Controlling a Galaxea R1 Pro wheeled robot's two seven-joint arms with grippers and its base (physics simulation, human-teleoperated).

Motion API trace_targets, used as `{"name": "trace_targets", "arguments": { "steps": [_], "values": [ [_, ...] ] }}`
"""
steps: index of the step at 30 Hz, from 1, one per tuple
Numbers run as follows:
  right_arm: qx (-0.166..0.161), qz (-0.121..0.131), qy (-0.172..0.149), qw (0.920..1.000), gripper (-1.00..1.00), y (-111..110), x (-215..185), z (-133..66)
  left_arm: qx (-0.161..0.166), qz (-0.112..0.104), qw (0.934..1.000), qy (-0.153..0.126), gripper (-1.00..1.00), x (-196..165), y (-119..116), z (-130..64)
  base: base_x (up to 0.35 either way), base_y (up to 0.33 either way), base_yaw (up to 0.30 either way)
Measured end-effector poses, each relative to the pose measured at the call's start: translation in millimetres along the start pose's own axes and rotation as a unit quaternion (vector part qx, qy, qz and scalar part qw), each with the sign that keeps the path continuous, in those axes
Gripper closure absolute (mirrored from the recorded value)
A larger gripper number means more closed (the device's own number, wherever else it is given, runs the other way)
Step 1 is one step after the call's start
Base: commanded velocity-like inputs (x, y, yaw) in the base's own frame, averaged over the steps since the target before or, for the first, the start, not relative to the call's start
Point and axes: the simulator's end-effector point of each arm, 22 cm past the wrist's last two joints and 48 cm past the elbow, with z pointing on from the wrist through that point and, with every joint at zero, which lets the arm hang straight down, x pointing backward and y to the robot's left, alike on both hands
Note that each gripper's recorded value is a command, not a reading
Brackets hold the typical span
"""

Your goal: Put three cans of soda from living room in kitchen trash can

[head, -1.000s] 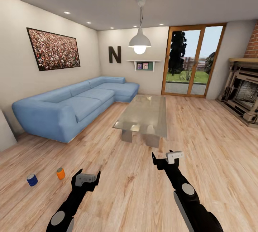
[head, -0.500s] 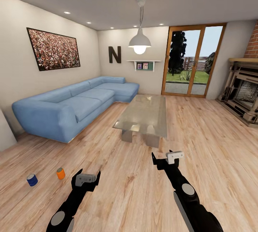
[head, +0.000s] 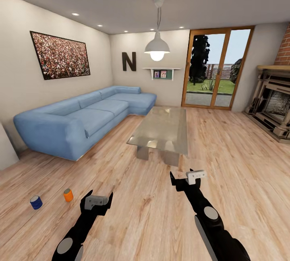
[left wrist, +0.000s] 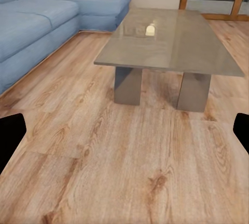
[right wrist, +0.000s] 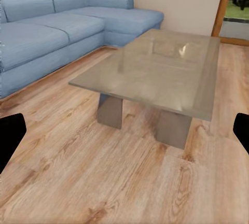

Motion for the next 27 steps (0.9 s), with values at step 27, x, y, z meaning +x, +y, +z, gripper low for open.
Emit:
{"name": "trace_targets", "arguments": {
  "steps": [27],
  "values": [
    [-0.006, -0.002, 0.027, 0.9996, -1.0, 3.6, 27.7, 3.9, -0.003, 0.003, 0.9999, 0.015, -1.0, 15.1, 3.9, 1.8, 0.0, 0.0, 0.0]
  ]
}}
